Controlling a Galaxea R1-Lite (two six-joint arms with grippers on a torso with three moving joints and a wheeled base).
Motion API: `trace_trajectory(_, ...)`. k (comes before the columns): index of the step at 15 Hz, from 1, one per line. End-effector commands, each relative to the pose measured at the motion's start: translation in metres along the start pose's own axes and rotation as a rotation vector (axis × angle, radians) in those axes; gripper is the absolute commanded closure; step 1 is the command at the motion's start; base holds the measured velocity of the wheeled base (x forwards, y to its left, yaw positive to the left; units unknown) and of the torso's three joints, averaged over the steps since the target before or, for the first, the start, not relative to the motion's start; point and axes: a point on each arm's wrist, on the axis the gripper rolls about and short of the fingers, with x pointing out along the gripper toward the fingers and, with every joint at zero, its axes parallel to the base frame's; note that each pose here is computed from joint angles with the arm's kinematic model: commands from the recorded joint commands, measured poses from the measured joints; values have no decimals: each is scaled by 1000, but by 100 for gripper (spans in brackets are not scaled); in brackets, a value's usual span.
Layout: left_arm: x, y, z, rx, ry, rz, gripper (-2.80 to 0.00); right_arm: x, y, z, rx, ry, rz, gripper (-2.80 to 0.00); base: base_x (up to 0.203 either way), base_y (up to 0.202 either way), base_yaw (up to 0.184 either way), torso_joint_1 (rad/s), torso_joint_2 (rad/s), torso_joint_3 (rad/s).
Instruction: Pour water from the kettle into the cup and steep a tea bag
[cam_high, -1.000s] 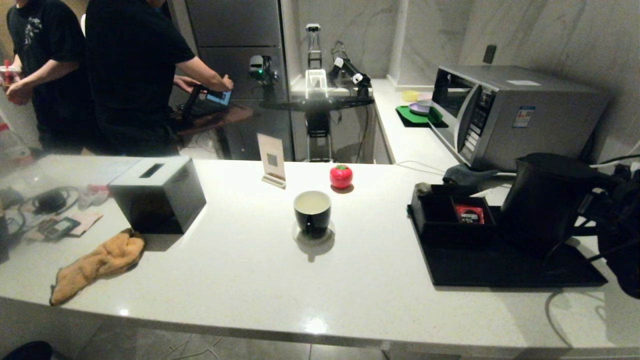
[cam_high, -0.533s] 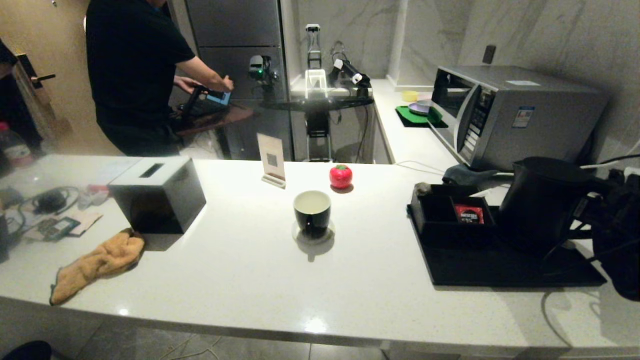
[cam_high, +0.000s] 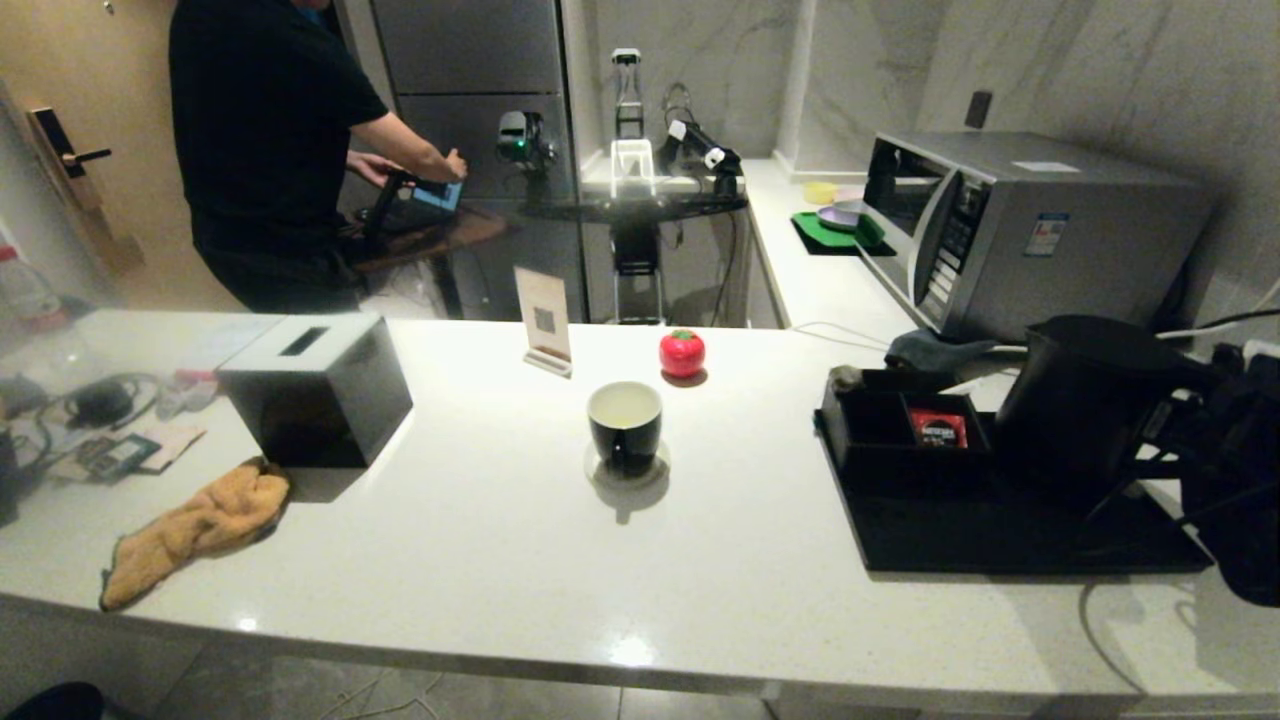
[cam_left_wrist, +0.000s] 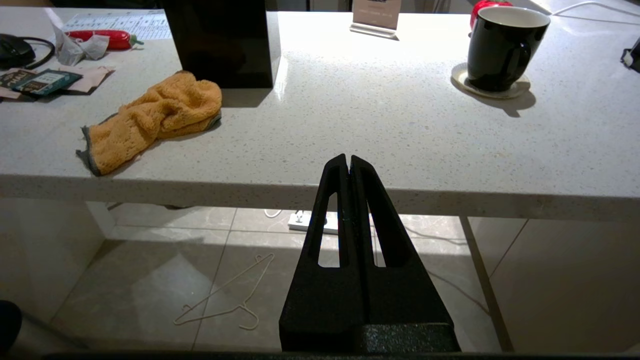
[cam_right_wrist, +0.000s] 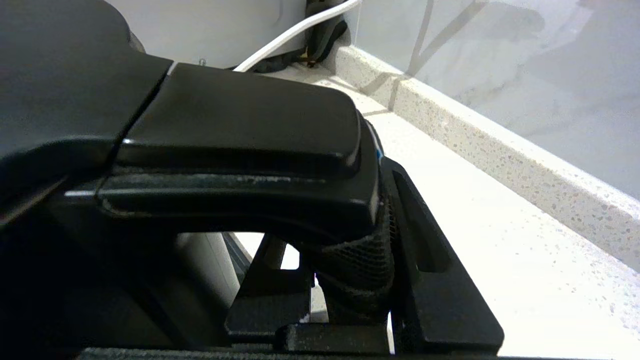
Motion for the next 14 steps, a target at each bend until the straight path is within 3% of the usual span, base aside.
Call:
trace_trajectory(1, 0, 0, 0, -1, 0, 0, 0, 0, 0, -2, -3, 0, -3, 0, 0, 0, 0, 0, 0, 0)
trace_trajectory(8, 0, 0, 0, -1, 0, 0, 0, -7, 4, 1, 1, -19, 16, 0, 0, 0, 0, 0, 0, 0)
trace_trajectory(9, 0, 0, 0, -1, 0, 0, 0, -7, 4, 1, 1, -20, 17, -280, 0, 0, 0, 0, 0, 0)
trace_trajectory(14, 0, 0, 0, -1, 1, 0, 0, -13, 6, -3, -4, -10, 29, -280, 0, 0, 0, 0, 0, 0)
